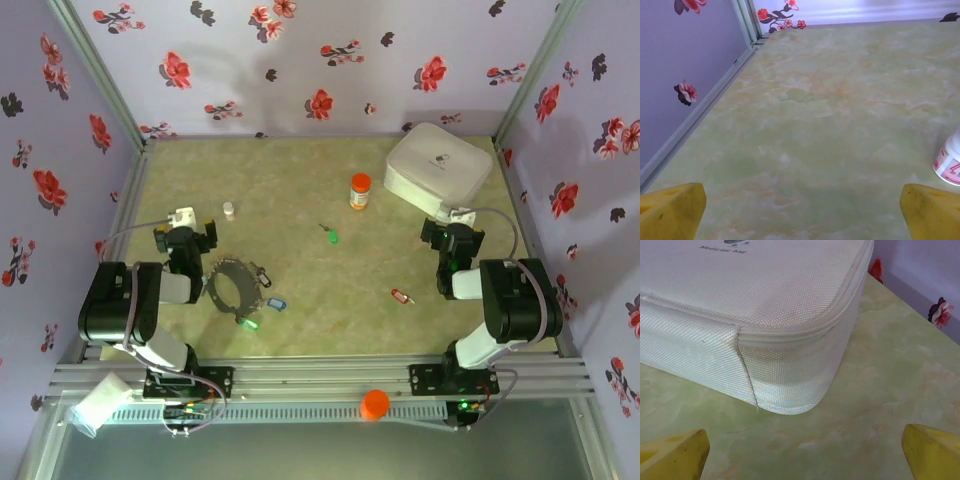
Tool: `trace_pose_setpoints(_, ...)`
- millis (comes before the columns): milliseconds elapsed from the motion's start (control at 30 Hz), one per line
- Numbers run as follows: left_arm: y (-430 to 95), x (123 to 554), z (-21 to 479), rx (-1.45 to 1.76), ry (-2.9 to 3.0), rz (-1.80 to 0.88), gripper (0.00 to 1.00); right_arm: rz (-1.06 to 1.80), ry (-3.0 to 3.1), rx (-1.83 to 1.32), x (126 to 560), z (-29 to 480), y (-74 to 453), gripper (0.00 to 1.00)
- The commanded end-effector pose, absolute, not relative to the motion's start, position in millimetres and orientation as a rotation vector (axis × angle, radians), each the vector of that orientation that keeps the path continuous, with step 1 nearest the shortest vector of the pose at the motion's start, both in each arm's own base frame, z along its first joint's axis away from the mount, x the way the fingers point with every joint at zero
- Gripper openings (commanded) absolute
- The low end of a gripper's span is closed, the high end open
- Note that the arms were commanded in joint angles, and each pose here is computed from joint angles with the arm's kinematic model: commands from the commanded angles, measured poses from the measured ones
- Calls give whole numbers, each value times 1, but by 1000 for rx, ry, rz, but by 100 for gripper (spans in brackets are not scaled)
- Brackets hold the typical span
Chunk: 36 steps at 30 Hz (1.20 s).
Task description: Put the keys on the keyring
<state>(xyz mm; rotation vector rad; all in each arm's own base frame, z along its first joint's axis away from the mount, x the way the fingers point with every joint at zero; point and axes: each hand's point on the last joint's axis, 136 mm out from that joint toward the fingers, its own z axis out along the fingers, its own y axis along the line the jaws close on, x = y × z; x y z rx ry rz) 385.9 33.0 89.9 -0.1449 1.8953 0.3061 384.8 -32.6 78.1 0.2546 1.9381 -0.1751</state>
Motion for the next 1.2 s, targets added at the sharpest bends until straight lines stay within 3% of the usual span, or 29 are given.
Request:
trace_pose_setpoints(0,33,391,100,-162,1867,283,100,-150,1905,270,391,89,-32,99)
trace_pose_setpoints(967,34,391,100,-171,1868,275,100,-148,1903,273,391,89,-32,99)
trace_pose_setpoints(1167,38,392,120,-185,1878,297,100,-179,1852,277,382,111,-35,98)
